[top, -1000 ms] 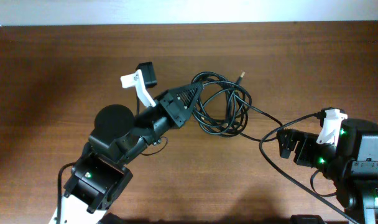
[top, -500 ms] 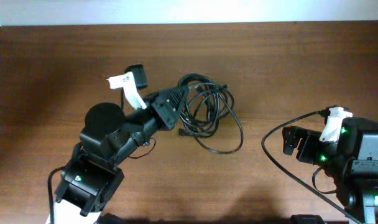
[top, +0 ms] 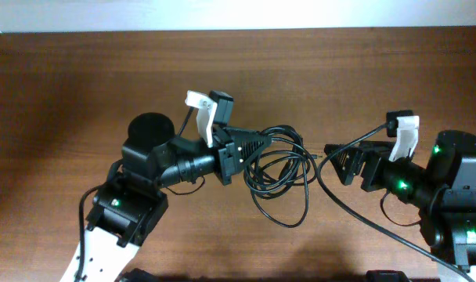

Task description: Untangle cables

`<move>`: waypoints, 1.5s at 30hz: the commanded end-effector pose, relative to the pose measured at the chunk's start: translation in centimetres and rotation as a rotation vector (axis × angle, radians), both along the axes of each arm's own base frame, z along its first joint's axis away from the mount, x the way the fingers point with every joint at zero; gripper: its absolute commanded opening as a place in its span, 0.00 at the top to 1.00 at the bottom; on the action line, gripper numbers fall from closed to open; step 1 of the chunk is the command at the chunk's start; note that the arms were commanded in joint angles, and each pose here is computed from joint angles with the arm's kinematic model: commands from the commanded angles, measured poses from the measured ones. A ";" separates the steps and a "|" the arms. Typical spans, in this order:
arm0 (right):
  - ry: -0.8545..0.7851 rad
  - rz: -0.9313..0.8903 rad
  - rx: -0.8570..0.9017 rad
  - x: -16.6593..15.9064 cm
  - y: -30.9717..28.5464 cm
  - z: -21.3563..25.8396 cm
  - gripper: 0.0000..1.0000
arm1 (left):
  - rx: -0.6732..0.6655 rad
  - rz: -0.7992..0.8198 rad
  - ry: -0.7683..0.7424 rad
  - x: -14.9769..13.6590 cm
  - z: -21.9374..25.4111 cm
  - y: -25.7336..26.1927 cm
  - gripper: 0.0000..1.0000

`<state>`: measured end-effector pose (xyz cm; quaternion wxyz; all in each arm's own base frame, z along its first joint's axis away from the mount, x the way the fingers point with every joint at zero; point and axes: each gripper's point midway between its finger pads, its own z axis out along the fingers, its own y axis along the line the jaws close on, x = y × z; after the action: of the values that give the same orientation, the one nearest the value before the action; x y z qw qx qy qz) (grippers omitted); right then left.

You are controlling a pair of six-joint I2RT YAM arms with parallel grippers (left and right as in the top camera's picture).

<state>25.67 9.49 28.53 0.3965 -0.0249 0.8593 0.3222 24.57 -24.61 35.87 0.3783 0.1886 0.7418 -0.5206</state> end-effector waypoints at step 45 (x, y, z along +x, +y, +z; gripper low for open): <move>-0.026 0.010 -0.070 -3.5 -0.4 0.2 0.00 | -0.007 -0.007 -0.058 2.5 -0.7 -4.8 1.00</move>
<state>22.77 8.37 28.24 0.4015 -0.0140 0.8711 0.2825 26.96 -29.44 33.40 0.3801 0.2022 0.7438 -0.5113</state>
